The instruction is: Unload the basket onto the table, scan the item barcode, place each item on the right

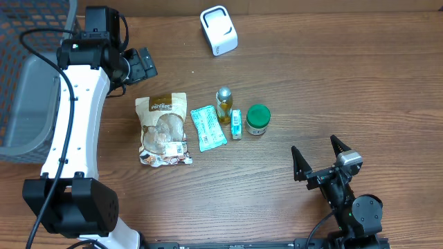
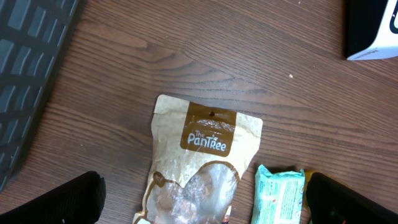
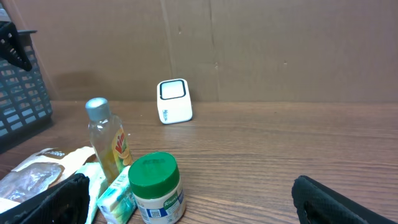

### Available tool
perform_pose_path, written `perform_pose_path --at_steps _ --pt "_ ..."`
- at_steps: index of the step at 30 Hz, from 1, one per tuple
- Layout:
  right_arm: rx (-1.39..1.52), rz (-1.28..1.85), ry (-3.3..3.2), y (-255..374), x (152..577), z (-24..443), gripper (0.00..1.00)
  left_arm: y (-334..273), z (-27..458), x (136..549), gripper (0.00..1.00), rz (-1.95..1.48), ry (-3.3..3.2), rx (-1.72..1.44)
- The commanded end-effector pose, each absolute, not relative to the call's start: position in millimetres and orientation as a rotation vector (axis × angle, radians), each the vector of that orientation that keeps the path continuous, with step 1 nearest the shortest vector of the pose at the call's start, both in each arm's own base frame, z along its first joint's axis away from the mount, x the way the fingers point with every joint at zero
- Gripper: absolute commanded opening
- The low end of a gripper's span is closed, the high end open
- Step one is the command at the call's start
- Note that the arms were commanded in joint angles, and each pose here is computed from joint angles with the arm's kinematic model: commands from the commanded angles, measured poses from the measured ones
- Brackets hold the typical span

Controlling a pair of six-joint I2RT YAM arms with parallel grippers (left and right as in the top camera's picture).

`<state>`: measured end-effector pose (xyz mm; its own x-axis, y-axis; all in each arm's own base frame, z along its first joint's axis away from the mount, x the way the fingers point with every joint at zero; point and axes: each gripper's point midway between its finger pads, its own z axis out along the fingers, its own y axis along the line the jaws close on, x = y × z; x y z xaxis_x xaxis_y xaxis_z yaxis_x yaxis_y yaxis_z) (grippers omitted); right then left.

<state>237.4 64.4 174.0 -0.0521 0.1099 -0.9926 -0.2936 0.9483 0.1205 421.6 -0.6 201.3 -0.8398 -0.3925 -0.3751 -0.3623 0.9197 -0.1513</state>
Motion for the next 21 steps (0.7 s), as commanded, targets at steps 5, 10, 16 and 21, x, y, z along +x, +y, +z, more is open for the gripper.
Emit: perform_pose_path --at_steps 5,10,16,21 --pt "-0.146 0.323 1.589 64.3 237.6 171.6 1.0 -0.8 212.1 423.7 1.0 -0.109 2.649 -0.526" --pt "-0.146 0.323 1.589 64.3 237.6 171.6 1.0 -0.8 212.1 423.7 1.0 -0.109 2.649 -0.527" --pt "-0.146 0.323 1.589 64.3 237.6 171.6 1.0 -0.8 212.1 423.7 1.0 -0.109 2.649 -0.526" --pt "-0.136 0.336 1.591 64.6 237.6 171.6 1.0 -0.8 212.1 423.7 1.0 -0.109 2.649 -0.527"
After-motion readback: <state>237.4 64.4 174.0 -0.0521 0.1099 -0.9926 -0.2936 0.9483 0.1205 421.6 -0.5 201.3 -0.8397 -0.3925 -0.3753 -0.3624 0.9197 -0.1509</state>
